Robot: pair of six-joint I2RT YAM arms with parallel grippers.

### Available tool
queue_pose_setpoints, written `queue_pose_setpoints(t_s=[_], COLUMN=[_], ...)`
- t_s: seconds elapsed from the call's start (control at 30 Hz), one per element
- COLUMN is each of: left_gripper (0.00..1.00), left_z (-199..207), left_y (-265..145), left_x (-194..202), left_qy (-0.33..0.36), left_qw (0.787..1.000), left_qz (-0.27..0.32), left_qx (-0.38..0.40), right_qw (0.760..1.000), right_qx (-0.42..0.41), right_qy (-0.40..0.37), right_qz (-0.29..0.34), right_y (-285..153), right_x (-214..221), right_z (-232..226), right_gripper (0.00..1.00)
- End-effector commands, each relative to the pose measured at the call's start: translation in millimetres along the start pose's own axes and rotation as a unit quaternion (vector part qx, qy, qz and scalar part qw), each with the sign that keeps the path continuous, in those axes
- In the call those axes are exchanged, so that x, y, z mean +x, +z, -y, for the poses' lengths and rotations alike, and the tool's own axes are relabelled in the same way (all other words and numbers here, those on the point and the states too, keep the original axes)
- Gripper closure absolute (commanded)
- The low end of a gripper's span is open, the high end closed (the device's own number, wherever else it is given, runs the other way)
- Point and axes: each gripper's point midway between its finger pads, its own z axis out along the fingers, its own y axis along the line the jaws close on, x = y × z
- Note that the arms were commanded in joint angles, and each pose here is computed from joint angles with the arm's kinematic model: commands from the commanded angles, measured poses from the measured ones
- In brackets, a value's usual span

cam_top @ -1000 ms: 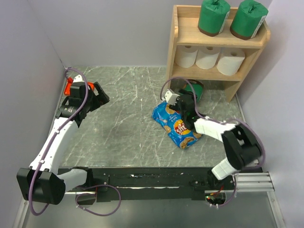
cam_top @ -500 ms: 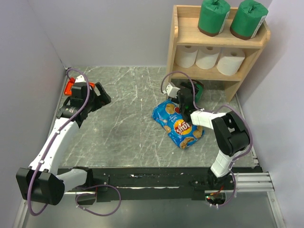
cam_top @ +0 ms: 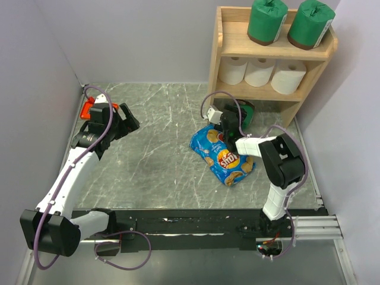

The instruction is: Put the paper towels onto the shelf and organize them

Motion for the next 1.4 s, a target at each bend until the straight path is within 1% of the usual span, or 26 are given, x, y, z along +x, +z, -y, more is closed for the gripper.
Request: queue_pose_setpoints(t_s=[0.0,0.3,0.67,0.87,0.97,1.0,1.2,1.37], left_gripper=[0.04,0.04,0.04,0.04,0.04,0.04,0.04,0.04], left_z=[7,7,8,7,7,6,6,6], left_y=[-2,-2,-2,-2,-2,-2,-2,-2], left_x=[-8,-8,-9,-9,-9,-9,-10,-10], left_qy=[0.002,0.000,0.001,0.002,0.002,0.001,0.000,0.001], left_qw=[1.000,1.000,1.000,1.000,1.000,1.000,1.000,1.000], left_qz=[0.016,0.018,0.019,0.020,0.019,0.020,0.022,0.022], left_qx=[0.015,0.013,0.015,0.014,0.013,0.012,0.012,0.012], right_qw=[0.999,0.999,0.998,0.996,0.996,0.996,0.994,0.990], right_qx=[0.036,0.046,0.063,0.083,0.086,0.087,0.107,0.129], right_qy=[0.036,0.025,0.012,0.000,0.008,0.011,0.010,0.048], right_qz=[0.008,-0.010,-0.013,-0.017,-0.013,-0.012,-0.014,-0.014], right_y=[9,23,36,41,41,42,41,28], right_x=[-7,-1,-2,3,5,6,9,10], right_z=[19,17,19,24,25,26,29,47], right_gripper=[0.12,0.12,0.14,0.24,0.29,0.32,0.41,0.46])
